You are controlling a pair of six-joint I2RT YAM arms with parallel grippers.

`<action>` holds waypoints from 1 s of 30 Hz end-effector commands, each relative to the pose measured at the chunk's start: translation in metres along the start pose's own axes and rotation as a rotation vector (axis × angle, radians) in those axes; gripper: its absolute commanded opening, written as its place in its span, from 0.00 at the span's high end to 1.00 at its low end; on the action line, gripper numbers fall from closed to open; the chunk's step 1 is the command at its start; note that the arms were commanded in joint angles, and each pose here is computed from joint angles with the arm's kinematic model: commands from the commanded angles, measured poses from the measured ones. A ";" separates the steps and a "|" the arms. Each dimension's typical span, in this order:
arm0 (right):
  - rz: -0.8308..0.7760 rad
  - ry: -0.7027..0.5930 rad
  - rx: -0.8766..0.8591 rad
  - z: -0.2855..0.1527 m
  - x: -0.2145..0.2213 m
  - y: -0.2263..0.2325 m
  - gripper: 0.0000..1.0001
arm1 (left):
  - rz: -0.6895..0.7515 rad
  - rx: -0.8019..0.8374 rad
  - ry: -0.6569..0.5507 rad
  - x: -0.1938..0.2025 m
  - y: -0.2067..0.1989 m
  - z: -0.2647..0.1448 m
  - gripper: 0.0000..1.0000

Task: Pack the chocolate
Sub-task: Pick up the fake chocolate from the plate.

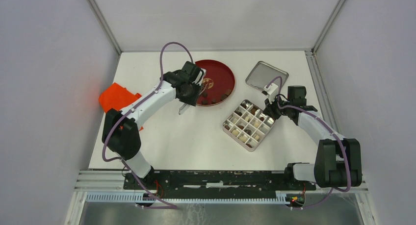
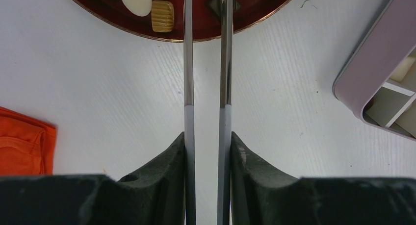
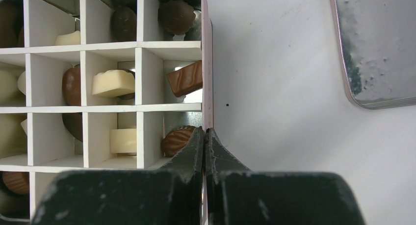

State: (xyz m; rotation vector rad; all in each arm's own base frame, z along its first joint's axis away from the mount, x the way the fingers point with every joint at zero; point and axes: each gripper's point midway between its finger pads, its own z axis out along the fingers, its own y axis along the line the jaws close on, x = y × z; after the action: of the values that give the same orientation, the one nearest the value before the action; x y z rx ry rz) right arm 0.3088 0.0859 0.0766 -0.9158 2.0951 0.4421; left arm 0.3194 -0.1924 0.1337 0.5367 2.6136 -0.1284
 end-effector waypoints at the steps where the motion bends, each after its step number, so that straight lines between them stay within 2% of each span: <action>1: -0.045 -0.078 0.007 -0.005 -0.025 -0.005 1.00 | 0.035 0.022 -0.046 -0.021 0.001 -0.004 0.62; 30: -0.045 -0.074 0.010 -0.005 -0.024 -0.006 1.00 | 0.044 0.038 0.042 -0.012 0.008 0.019 0.58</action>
State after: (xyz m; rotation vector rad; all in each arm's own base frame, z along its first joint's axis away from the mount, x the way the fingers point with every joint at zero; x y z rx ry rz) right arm 0.3085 0.0858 0.0764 -0.9160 2.0965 0.4423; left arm 0.3261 -0.1886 0.1078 0.5507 2.7104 -0.1379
